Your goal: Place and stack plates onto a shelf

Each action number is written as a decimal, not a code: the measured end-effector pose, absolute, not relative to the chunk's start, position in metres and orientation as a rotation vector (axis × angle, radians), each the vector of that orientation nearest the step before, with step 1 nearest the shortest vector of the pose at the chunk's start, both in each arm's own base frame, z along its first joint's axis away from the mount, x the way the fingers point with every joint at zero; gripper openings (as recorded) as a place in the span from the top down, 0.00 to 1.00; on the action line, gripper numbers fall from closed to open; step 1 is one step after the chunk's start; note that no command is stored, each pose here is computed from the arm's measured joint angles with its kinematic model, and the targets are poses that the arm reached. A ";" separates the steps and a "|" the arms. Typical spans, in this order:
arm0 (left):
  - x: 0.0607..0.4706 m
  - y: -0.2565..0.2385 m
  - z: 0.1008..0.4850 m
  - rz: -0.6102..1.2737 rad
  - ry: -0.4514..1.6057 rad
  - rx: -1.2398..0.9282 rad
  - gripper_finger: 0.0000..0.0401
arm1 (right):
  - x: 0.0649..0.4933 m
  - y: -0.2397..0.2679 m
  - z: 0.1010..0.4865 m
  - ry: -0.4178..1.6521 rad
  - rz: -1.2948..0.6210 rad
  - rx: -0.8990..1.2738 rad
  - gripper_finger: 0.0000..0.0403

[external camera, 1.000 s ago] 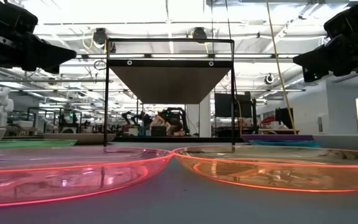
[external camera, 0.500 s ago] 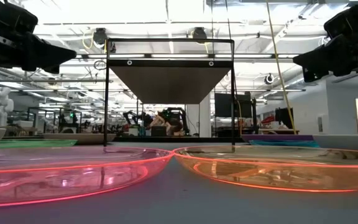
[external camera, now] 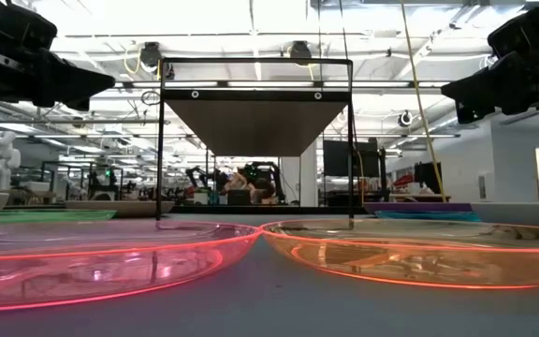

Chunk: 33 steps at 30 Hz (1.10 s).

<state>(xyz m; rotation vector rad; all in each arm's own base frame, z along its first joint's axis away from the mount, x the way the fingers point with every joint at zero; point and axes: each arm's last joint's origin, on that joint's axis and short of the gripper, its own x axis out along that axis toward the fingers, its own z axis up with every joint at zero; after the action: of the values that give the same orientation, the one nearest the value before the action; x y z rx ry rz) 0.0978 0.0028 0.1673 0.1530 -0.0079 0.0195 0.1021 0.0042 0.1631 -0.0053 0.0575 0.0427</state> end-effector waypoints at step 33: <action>0.098 0.003 0.167 0.020 -0.008 0.153 0.99 | 0.102 0.004 0.163 0.054 0.043 -0.068 1.00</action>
<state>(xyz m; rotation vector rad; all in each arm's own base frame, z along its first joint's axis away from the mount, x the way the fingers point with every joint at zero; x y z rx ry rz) 0.0978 0.0028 0.1673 0.1530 -0.0081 0.0196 0.1021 0.0042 0.1632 -0.0682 0.0541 0.0432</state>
